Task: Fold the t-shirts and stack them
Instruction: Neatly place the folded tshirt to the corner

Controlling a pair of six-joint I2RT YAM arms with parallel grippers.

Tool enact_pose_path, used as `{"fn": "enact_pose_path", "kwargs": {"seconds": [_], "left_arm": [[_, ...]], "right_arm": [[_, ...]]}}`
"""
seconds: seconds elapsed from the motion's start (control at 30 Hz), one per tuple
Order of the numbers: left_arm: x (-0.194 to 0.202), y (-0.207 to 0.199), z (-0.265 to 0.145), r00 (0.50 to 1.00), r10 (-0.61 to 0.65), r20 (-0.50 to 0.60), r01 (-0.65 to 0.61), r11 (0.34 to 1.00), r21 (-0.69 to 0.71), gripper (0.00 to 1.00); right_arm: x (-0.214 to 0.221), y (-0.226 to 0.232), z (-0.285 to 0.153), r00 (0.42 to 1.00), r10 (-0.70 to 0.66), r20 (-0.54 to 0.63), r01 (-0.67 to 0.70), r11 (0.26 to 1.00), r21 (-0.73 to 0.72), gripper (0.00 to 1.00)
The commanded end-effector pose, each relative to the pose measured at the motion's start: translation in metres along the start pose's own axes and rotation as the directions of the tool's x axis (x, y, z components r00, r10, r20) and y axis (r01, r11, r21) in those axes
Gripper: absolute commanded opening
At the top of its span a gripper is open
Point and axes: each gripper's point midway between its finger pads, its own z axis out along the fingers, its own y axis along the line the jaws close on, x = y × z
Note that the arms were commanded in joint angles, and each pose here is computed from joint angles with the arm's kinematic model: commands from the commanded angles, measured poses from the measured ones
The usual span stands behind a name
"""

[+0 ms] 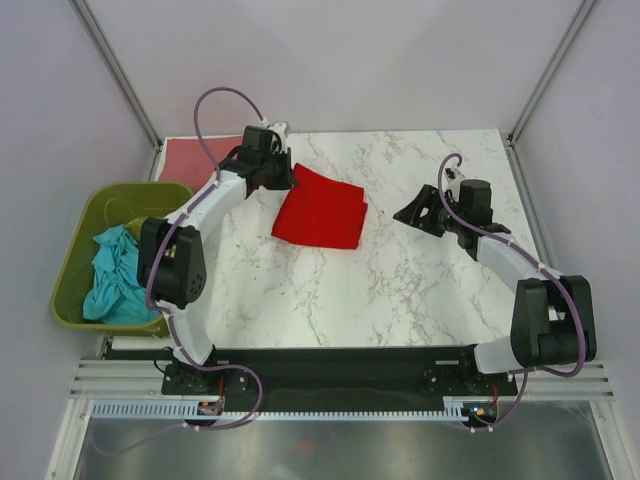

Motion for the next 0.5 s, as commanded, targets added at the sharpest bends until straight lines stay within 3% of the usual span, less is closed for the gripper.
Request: {"fn": "enact_pose_path", "kwargs": {"seconds": [0.0,0.2,0.47], "left_arm": [[-0.050,0.029,-0.034,0.974,0.201,0.107,-0.178,0.965,-0.195,0.02],[-0.088,0.065,-0.046,0.957,0.250,0.146,-0.192,0.925,-0.328,0.02],[-0.159,0.096,-0.083,0.893,0.394,0.219,-0.259,0.846,-0.466,0.02]], "right_arm": [[-0.005,0.006,-0.007,0.999,-0.007,0.043,0.008,1.000,-0.012,0.76],[0.001,0.003,-0.005,0.999,-0.017,0.031,0.018,1.000,-0.017,0.77],[0.002,0.002,-0.005,0.999,-0.036,0.027,0.037,0.999,-0.017,0.77]]}}
